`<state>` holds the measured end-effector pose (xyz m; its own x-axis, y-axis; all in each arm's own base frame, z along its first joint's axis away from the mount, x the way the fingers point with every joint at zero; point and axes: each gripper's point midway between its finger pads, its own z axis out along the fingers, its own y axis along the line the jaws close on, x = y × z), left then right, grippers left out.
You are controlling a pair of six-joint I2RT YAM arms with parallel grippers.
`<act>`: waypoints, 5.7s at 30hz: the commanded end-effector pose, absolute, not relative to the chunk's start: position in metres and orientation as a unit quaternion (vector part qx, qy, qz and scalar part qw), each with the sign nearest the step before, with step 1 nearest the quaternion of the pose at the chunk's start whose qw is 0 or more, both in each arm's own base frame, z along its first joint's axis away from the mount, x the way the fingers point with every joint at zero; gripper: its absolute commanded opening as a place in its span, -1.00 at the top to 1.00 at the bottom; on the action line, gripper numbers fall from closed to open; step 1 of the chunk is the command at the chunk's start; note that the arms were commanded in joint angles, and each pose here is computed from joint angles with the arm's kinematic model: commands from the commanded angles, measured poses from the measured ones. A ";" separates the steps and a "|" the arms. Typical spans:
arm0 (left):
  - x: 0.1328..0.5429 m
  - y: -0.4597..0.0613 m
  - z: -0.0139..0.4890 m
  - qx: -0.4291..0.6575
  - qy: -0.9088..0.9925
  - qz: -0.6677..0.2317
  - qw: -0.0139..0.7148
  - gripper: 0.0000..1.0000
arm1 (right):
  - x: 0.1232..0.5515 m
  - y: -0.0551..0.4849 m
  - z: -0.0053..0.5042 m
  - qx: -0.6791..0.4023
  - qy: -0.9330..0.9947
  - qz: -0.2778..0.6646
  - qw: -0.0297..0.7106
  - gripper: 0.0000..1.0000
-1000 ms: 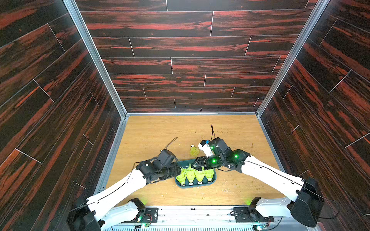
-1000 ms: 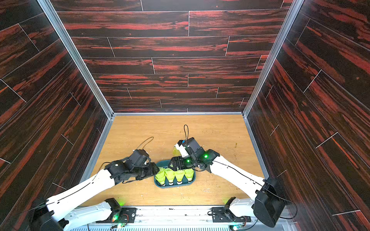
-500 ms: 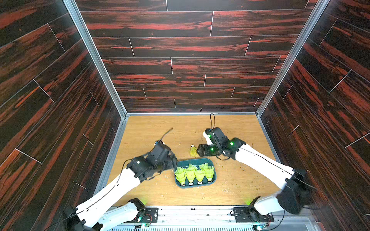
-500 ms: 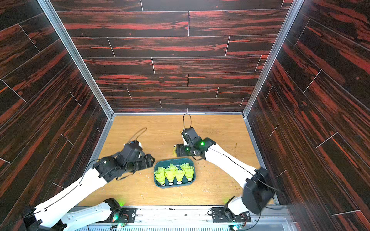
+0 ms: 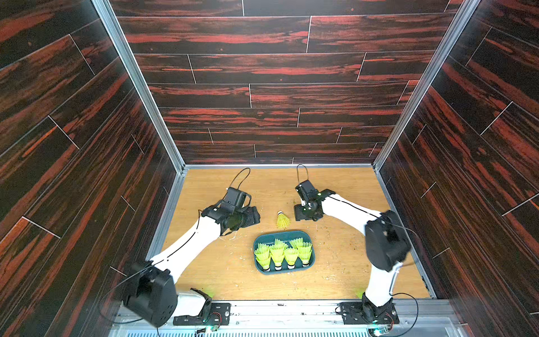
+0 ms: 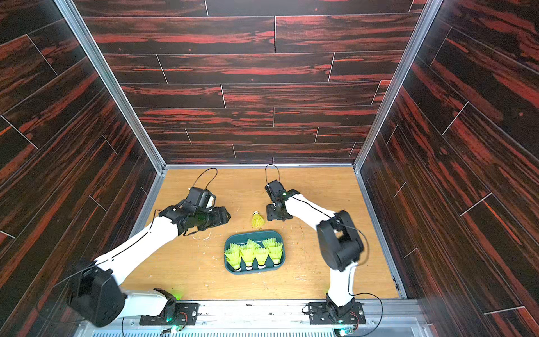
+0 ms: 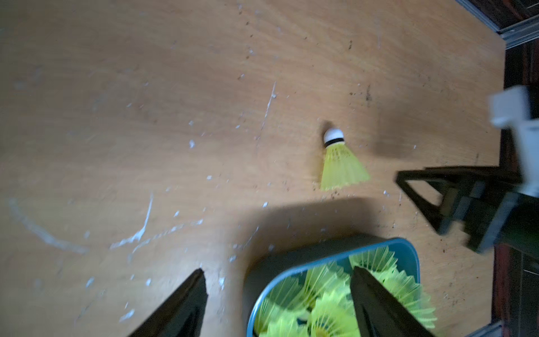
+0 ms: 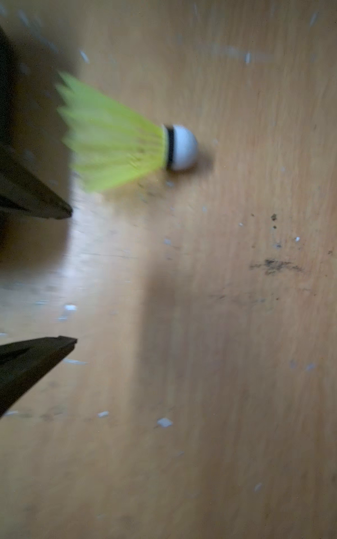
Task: Put the shuttlecocks into the storage box
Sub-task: Adjust the shuttlecock at the center of the board, then pick up the shuttlecock at the center of the board, then place the shuttlecock in the storage box, then reset both arms
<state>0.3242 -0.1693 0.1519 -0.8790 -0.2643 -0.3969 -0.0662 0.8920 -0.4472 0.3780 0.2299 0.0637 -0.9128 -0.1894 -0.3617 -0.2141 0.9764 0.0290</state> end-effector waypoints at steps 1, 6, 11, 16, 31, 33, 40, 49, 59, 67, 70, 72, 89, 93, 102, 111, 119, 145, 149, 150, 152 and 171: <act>0.332 -0.170 0.155 -0.081 0.938 -0.241 0.236 -0.62 | 0.389 0.237 0.054 -0.149 0.972 0.021 0.182 -0.44; 0.335 -0.159 0.140 -0.111 0.929 -0.267 0.230 -0.62 | 0.391 0.262 0.037 -0.213 0.961 0.025 0.177 -0.54; 0.337 -0.147 0.129 -0.146 0.920 -0.290 0.218 -0.62 | 0.388 0.287 0.027 -0.257 0.949 0.016 0.181 -0.64; 0.337 -0.142 0.124 -0.155 0.918 -0.296 0.214 -0.62 | 0.395 0.303 0.025 -0.263 0.946 0.026 0.186 -0.71; 0.329 -0.150 0.125 -0.164 0.904 -0.334 0.211 -0.61 | 0.442 0.336 0.017 -0.271 0.941 0.009 0.201 -0.72; 0.326 -0.149 0.127 -0.166 0.902 -0.337 0.214 -0.61 | 0.448 0.340 0.016 -0.274 0.940 0.008 0.202 -0.69; 0.316 -0.147 0.131 -0.160 0.904 -0.335 0.213 -0.60 | 0.452 0.347 0.010 -0.266 0.945 0.023 0.190 -0.20; 0.311 -0.149 0.127 -0.159 0.902 -0.344 0.206 -0.59 | 0.450 0.341 0.012 -0.248 0.951 0.019 0.182 0.02; 0.312 -0.158 0.127 -0.158 0.895 -0.370 0.194 -0.58 | 0.465 0.342 0.017 -0.258 0.946 0.016 0.194 0.36; 0.310 -0.160 0.131 -0.154 0.893 -0.376 0.194 -0.57 | 0.464 0.351 0.065 -0.240 0.943 0.056 0.225 0.67; 0.309 -0.161 0.134 -0.149 0.892 -0.380 0.195 -0.56 | 0.460 0.350 0.094 -0.232 0.940 0.070 0.240 0.69; 0.306 -0.163 0.138 -0.142 0.893 -0.379 0.197 -0.56 | 0.454 0.347 0.112 -0.226 0.939 0.079 0.246 0.69; 0.235 -0.199 0.179 0.003 0.921 -0.330 0.207 -0.56 | 0.291 0.296 0.164 -0.145 0.953 0.202 0.176 0.69; 0.213 -0.204 0.182 0.034 0.925 -0.321 0.198 -0.55 | 0.250 0.289 0.155 -0.118 0.956 0.223 0.151 0.69; 0.183 -0.231 0.179 0.095 0.924 -0.315 0.195 -0.55 | 0.210 0.285 0.130 -0.092 0.966 0.211 0.116 0.70; 0.176 -0.244 0.179 0.106 0.924 -0.305 0.205 -0.55 | 0.199 0.287 0.125 -0.088 0.970 0.199 0.107 0.70; 0.176 -0.252 0.182 0.104 0.917 -0.318 0.215 -0.55 | 0.193 0.286 0.118 -0.089 0.973 0.190 0.100 0.70; 0.179 -0.249 0.187 0.082 0.914 -0.324 0.228 -0.55 | 0.180 0.272 0.161 -0.107 0.973 0.162 0.125 -0.05; 0.181 -0.249 0.190 0.076 0.913 -0.326 0.233 -0.54 | 0.186 0.266 0.182 -0.103 0.971 0.156 0.151 -0.19; 0.181 -0.248 0.191 0.074 0.913 -0.326 0.235 -0.55 | 0.188 0.265 0.186 -0.102 0.970 0.155 0.159 -0.24; 0.182 -0.248 0.194 0.071 0.911 -0.329 0.237 -0.55 | 0.191 0.262 0.191 -0.100 0.969 0.151 0.170 -0.34; 0.202 -0.197 0.233 -0.059 0.874 -0.327 0.355 -1.00 | 0.227 0.215 0.257 -0.052 0.919 0.145 0.363 -0.96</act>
